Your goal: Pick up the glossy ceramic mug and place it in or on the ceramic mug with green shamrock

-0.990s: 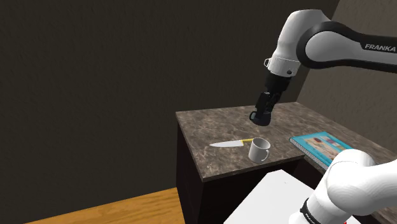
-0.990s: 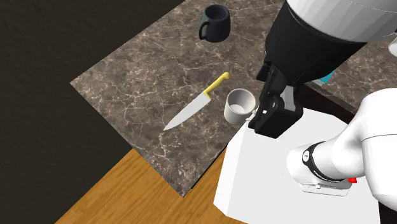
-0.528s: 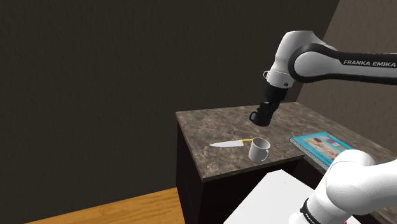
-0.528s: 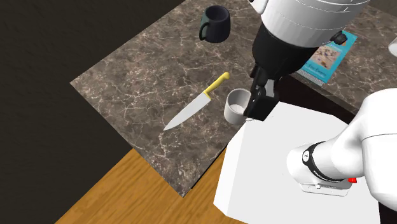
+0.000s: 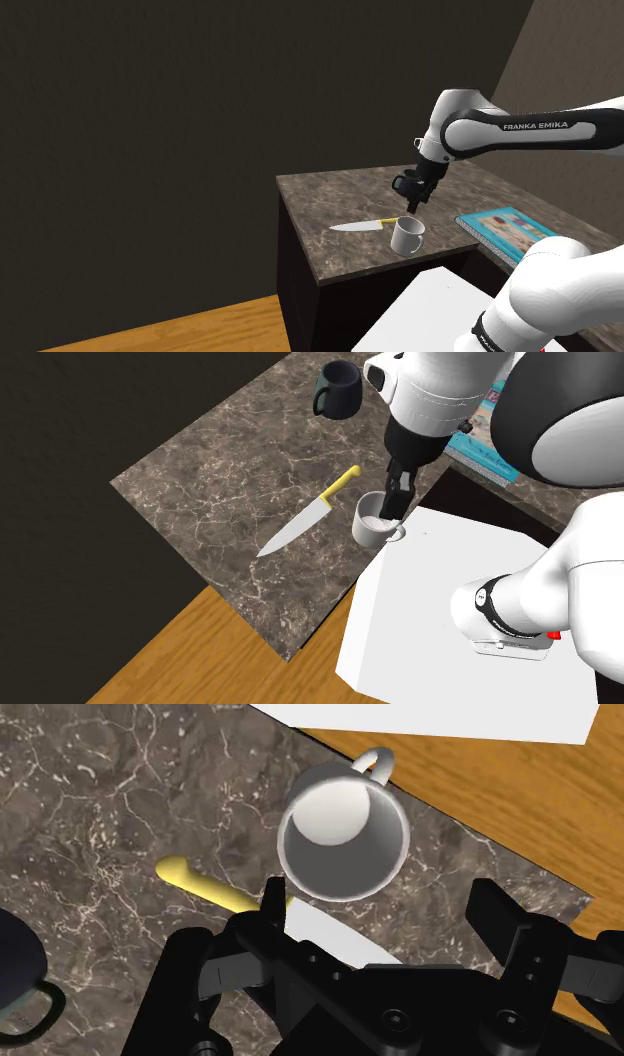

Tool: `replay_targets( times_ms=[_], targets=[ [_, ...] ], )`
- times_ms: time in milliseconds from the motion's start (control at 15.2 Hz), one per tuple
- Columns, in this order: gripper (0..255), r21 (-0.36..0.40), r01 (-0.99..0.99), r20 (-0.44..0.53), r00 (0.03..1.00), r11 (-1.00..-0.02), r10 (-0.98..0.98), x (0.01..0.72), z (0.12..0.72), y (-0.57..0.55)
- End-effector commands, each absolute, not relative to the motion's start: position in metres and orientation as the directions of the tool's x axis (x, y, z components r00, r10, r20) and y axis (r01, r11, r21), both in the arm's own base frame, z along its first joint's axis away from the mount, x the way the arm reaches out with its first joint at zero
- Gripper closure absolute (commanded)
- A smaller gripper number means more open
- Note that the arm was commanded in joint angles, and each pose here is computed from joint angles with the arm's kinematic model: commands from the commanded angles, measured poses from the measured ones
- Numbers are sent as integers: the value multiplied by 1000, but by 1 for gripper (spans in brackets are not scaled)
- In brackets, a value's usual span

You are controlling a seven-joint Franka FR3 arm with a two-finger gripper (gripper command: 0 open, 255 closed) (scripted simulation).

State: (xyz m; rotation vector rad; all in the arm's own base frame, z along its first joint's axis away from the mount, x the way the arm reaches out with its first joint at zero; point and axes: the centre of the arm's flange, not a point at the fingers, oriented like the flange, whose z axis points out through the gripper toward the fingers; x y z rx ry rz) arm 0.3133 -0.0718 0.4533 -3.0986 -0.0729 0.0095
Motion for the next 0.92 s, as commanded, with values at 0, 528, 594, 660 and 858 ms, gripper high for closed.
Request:
replay_targets(
  times_ms=[0,528,594,660,858],
  targets=[
    [0,-45,51,-13,999,-998,52,317,430,-86],
    [0,-52,58,-31,998,-997,60,320,371,-119],
    [0,-52,58,-31,998,-997,60,320,366,-119],
    [0,-52,58,-31,998,-997,60,320,361,-119],
    [0,-52,58,-31,998,-997,60,319,347,-118]
  ],
)
